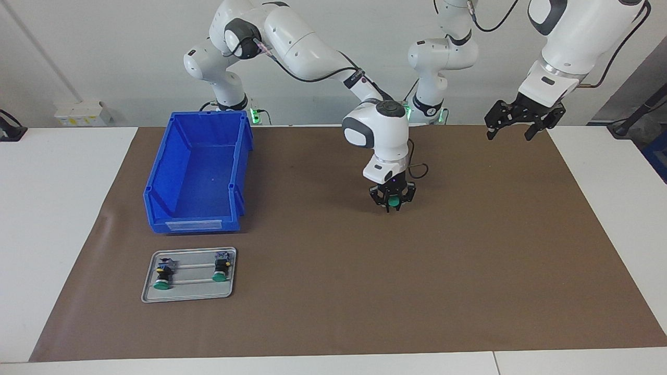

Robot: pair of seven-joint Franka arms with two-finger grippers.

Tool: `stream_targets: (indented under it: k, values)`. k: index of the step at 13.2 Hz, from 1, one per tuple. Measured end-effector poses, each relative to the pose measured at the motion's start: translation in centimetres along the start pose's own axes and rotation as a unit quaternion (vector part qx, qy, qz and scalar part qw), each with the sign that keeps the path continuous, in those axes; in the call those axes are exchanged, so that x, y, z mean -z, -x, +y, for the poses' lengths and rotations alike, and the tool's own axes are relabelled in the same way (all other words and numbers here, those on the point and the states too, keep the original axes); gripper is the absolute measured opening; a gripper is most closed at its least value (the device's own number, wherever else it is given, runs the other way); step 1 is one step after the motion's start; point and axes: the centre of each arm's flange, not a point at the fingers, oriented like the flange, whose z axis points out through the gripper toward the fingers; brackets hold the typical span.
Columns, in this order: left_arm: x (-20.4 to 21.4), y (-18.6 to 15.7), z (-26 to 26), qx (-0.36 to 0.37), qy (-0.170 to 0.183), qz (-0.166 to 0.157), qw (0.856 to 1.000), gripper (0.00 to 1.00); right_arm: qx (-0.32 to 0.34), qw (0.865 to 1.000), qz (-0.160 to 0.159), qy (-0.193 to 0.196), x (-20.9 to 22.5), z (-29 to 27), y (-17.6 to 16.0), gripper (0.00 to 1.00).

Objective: Place and press button with both arms
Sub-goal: 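Carry the green button with the right gripper over the blue bin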

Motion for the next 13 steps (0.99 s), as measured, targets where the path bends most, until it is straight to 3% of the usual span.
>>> stream_targets:
  k: [4,6,9,13]
  values:
    - [0.0,0.0,0.0,0.0,0.0,0.0,1.0,1.0,-0.016,0.997,0.075,0.029,4.8,5.4,-7.3,0.31]
    - [0.0,0.0,0.0,0.0,0.0,0.0,1.0,1.0,-0.015,0.995,0.091,0.044,9.1,10.4,-11.8,0.31]
    - [0.0,0.0,0.0,0.0,0.0,0.0,1.0,1.0,-0.001,0.993,0.09,0.074,14.9,19.9,-16.7,0.31]
    - [0.0,0.0,0.0,0.0,0.0,0.0,1.0,1.0,0.046,0.991,0.059,0.108,19.2,33.8,-17.6,0.31]
